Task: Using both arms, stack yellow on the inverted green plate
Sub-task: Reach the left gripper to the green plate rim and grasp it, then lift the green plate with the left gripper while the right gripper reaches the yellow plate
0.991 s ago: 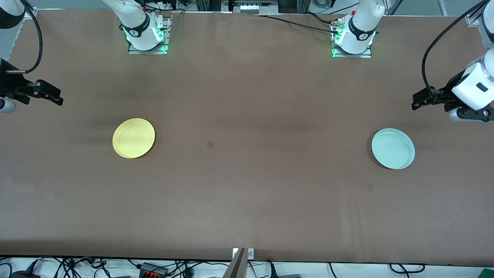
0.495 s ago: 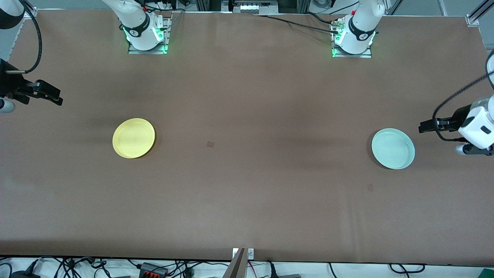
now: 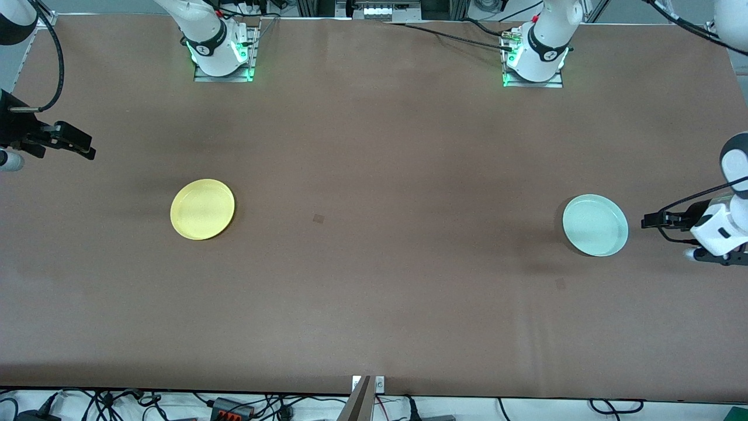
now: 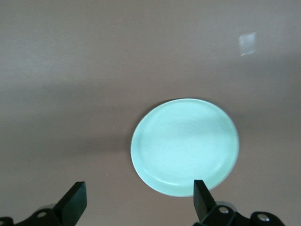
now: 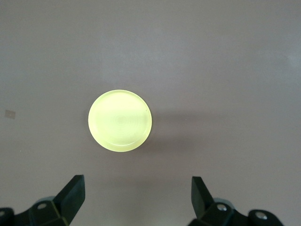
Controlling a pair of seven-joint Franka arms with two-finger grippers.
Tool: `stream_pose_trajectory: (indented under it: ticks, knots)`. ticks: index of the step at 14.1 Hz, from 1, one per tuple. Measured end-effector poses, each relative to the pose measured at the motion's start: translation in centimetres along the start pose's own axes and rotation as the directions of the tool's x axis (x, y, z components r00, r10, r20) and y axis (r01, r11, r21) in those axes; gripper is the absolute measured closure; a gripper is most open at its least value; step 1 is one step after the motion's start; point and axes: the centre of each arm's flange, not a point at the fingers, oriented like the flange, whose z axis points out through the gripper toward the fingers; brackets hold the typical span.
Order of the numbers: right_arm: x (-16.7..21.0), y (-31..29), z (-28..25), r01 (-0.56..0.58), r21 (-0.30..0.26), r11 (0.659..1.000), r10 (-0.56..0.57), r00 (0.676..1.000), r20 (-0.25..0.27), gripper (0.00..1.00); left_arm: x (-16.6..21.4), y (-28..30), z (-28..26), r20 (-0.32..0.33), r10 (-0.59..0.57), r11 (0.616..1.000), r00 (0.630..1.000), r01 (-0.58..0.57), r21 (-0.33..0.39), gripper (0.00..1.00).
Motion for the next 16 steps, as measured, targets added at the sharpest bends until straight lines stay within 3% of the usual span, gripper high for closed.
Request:
stream_pose_trajectory:
  ticks: [5, 12, 16]
  knots:
    - [0.0, 0.0, 0.0, 0.0, 0.0, 1.0, 0.0, 1.0, 0.0, 0.0, -0.3, -1.5, 6.9, 0.041, 0.104, 0.994, 0.994, -0.103, -0.022, 0.01]
    - [0.0, 0.0, 0.0, 0.0, 0.0, 1.0, 0.0, 1.0, 0.0, 0.0, -2.3, -2.4, 11.3, 0.038, 0.114, 0.993, 0.993, -0.112, -0.036, 0.22]
    - [0.2, -0.1, 0.5, 0.003, 0.0, 1.0, -0.003, 1.0, 0.011, 0.0, -2.8, -3.2, 12.8, -0.007, 0.099, 0.985, 0.995, -0.099, -0.142, 0.24]
